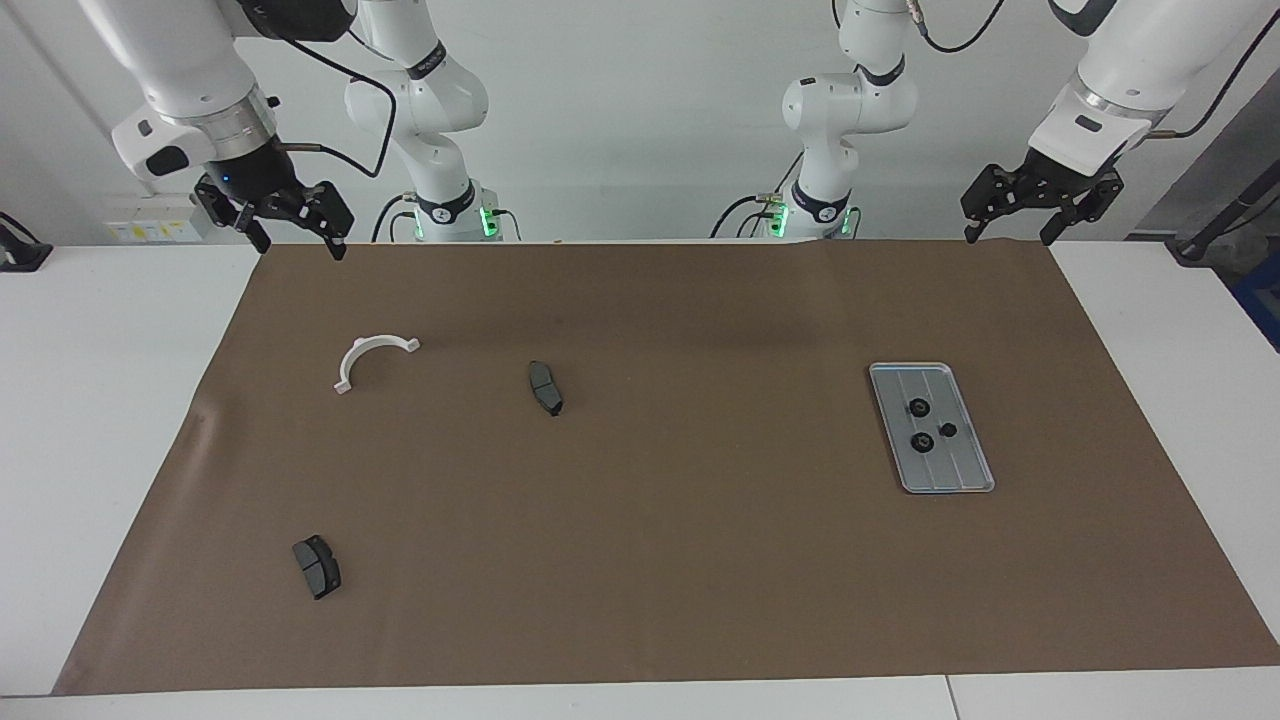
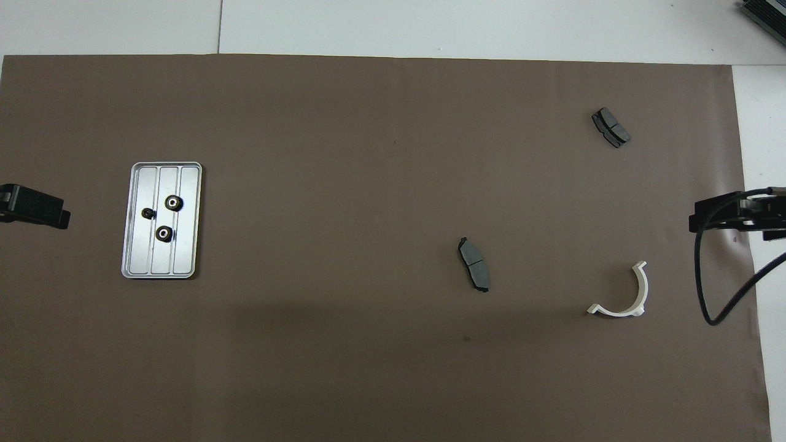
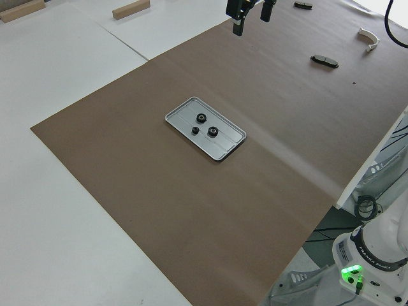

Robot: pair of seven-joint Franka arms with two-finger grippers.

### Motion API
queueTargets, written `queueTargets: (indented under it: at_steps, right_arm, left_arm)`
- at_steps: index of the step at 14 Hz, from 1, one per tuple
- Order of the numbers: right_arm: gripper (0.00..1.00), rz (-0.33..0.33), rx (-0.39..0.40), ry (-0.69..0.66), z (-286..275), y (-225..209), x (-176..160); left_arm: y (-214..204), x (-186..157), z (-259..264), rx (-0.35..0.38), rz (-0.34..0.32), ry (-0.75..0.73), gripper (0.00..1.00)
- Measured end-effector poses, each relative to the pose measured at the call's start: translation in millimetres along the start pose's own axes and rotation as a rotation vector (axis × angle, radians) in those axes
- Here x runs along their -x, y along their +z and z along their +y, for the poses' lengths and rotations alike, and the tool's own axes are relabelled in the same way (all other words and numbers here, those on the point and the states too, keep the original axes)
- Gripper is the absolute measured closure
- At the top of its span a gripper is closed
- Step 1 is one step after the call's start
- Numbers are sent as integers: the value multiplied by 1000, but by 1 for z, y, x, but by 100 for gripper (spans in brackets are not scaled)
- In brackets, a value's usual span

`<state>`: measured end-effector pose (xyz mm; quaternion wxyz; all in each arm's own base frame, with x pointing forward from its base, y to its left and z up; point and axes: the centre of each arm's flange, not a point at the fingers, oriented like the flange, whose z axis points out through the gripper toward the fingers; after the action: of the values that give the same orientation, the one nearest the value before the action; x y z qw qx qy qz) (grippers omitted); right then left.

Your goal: Place bearing gear from tray to pile

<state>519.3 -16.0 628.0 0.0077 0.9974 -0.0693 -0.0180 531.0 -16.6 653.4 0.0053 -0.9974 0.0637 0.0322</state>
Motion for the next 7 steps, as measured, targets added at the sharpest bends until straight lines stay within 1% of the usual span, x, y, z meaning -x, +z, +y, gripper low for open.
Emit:
queueTargets:
  at_steps: [3,6,7]
  right_arm:
    - [0,0,0,0,0,0,0]
    - [0,0,0,0,0,0,0]
    - [0,0,0,0,0,0,0]
  left_arm:
    - [5,0,-1,1,-10,-2,0]
    - [19,0,-4,-2,8,-8,0]
    - [30,1,-9,-4,29,-17,0]
